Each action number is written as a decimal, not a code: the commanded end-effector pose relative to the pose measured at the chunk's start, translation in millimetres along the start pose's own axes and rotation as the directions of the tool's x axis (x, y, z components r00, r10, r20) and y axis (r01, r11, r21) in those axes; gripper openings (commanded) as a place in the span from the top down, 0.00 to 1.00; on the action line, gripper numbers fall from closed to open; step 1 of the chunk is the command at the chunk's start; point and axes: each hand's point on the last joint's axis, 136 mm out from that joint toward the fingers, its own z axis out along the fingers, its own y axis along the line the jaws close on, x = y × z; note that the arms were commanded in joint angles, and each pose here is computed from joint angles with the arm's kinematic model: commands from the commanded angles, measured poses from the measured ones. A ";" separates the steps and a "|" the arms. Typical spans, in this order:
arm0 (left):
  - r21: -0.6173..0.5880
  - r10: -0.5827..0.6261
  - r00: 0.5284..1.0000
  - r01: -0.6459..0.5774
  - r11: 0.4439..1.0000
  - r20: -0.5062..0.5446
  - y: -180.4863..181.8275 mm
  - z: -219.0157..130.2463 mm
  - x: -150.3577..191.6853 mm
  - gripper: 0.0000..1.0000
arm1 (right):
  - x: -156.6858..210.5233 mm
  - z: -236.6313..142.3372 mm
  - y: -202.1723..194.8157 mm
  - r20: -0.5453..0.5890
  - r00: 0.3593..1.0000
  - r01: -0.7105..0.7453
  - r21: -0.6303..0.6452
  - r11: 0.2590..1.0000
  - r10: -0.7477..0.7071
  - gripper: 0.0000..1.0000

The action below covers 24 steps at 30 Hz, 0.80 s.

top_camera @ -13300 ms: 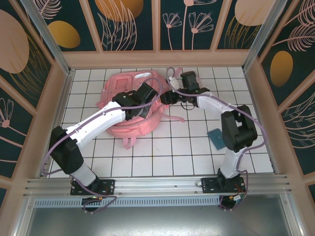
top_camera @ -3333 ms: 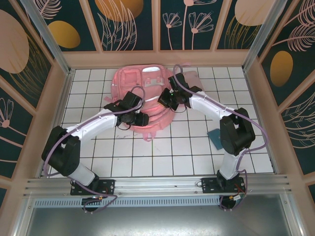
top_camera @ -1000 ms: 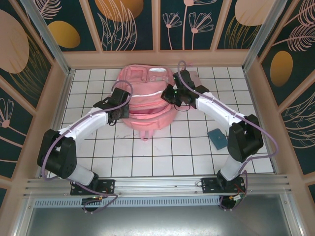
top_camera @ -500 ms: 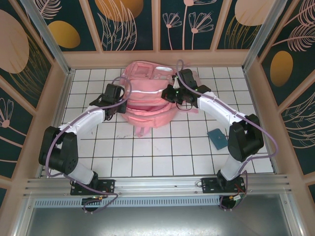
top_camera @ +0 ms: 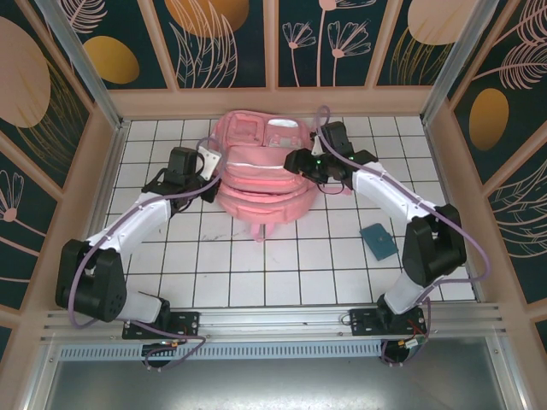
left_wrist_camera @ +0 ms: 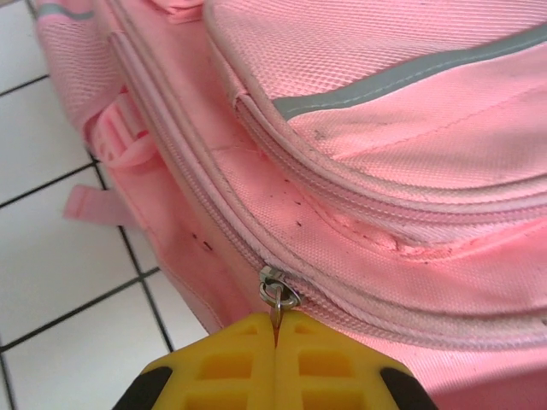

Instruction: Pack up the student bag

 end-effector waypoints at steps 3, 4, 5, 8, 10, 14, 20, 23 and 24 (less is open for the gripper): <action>0.141 -0.018 0.992 0.000 0.990 0.125 -26.1 -16.0 -21.0 1.00 | -4.0 -17.6 27.1 0.104 0.995 -0.006 0.025 1.000 0.003 0.41; 0.144 -0.019 0.992 0.000 0.990 0.125 -26.8 -16.8 -20.0 1.00 | 0.8 -16.2 36.9 0.105 0.992 0.065 0.047 0.997 -0.069 0.41; 0.148 -0.018 0.992 0.000 0.989 0.124 -27.6 -16.9 -19.1 1.00 | 6.1 -13.3 46.8 0.094 0.984 0.145 0.059 0.988 -0.150 0.41; 0.151 -0.008 0.992 -0.011 0.988 0.123 -28.7 -17.6 -17.7 1.00 | 21.5 2.2 71.2 0.048 0.885 0.456 0.103 0.884 -0.462 0.42; 0.148 -0.002 0.991 -0.018 0.989 0.135 -28.2 -19.6 -20.6 1.00 | 30.9 15.6 78.0 0.011 0.781 0.621 0.089 0.779 -0.624 0.46; 0.150 -0.002 0.987 -0.022 0.988 0.160 -29.5 -23.5 -23.4 1.00 | 49.7 35.5 89.7 -0.003 0.550 0.835 -0.032 0.550 -0.835 0.49; 0.149 -0.006 0.984 -0.021 0.989 0.179 -29.9 -26.8 -23.0 1.00 | 70.1 51.3 105.2 0.072 0.265 0.951 -0.187 0.248 -0.962 0.53; 0.147 -0.004 0.983 -0.023 0.989 0.186 -30.0 -27.9 -23.7 1.00 | 68.7 53.3 114.4 0.119 0.238 0.947 -0.251 0.203 -0.964 0.55; 0.148 -0.005 0.982 -0.023 0.989 0.188 -30.1 -27.9 -24.3 1.00 | 69.8 54.4 114.7 0.123 0.234 0.942 -0.273 0.193 -0.965 0.55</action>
